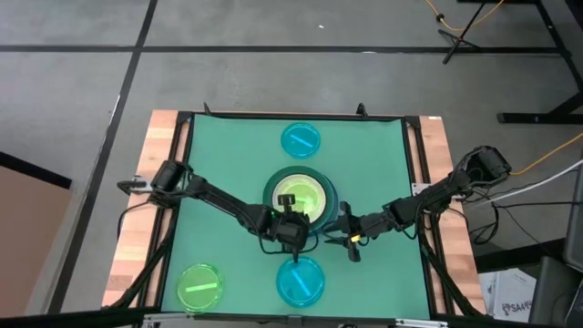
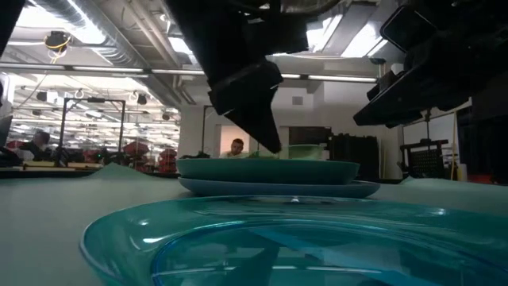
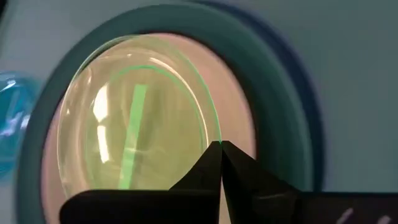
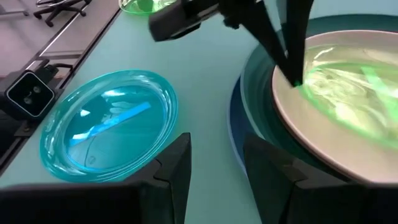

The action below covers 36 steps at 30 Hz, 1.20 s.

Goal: Stack plastic plates
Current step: Stack the top green plate on top of the white plate, then stack the green plate on top of the green plate

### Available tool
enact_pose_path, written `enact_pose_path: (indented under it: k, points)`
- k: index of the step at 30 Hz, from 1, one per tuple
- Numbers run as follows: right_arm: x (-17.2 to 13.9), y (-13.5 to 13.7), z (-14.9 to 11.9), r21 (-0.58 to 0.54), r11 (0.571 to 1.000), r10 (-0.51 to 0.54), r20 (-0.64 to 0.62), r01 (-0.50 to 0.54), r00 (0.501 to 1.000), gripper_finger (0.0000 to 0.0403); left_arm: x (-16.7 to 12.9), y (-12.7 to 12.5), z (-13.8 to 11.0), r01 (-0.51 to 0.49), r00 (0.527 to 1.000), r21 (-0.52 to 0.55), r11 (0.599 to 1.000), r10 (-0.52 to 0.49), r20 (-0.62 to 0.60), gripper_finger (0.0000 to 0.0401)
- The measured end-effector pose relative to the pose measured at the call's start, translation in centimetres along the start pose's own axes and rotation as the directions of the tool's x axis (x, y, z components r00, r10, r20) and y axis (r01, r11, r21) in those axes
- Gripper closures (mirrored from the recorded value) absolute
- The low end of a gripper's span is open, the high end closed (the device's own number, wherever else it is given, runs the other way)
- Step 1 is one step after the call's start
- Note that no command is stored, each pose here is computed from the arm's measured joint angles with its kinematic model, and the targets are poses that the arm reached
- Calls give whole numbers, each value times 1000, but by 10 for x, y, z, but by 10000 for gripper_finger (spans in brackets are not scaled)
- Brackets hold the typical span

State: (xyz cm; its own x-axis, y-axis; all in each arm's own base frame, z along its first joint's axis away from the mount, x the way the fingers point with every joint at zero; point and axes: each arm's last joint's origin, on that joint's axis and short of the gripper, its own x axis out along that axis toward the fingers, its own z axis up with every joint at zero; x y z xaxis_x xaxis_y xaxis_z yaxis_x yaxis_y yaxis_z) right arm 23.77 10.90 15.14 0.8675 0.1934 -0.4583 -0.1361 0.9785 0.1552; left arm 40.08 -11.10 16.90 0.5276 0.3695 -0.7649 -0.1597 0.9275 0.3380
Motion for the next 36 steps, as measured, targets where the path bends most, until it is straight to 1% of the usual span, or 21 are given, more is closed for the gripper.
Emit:
enact_pose_path:
  k: [2, 5, 9, 12, 17, 20, 23, 24, 26, 30, 34, 36]
  points:
    - [0, 0, 0, 0, 1000, -1, -2, 1, 1000, 265, 1, 0, 2, 20, 1000, -6, 1000, -20, 12, 401]
    - [0, 0, -1, -3, 1000, -4, -10, 4, 1000, 265, 4, 5, 3, 21, 1000, -20, 1000, -21, 3, 401]
    - [0, -2, -2, -9, 999, -32, -13, 32, 999, 265, 10, 11, 1, 76, 997, -33, 997, -77, -29, 396]
    - [0, -2, -2, -29, 999, -33, -13, 33, 999, 265, 12, 15, 2, 105, 993, -47, 993, -107, -39, 374]
    - [0, -2, -2, -54, 998, -33, -13, 32, 999, 265, 11, 18, 5, 91, 995, -52, 994, -93, -42, 330]
    - [0, -2, -2, -59, 998, -33, -12, 32, 999, 265, 1, 18, 12, 85, 994, -36, 996, -87, -62, 316]
    - [0, -2, -2, -61, 997, -39, -10, 38, 999, 265, -13, 15, 18, 69, 993, -30, 997, -72, -92, 312]
    - [0, -2, -2, -62, 997, -47, -8, 46, 999, 265, -18, 12, 19, 72, 992, -28, 997, -75, -102, 312]
    - [0, -2, -1, -61, 996, -59, -4, 58, 998, 265, -25, 6, 19, 110, 988, -16, 994, -111, -110, 313]
    - [0, -2, -1, -62, 996, -59, -4, 58, 998, 265, -37, -4, 10, 133, 979, 8, 991, -130, -157, 318]
    - [0, -2, -1, -62, 996, -58, -3, 58, 998, 265, -56, -9, 0, 138, 976, -11, 990, -138, -171, 322]
    - [0, -2, -1, -61, 996, -59, -2, 58, 998, 265, -68, -11, -6, 155, 977, -40, 987, -159, -139, 322]
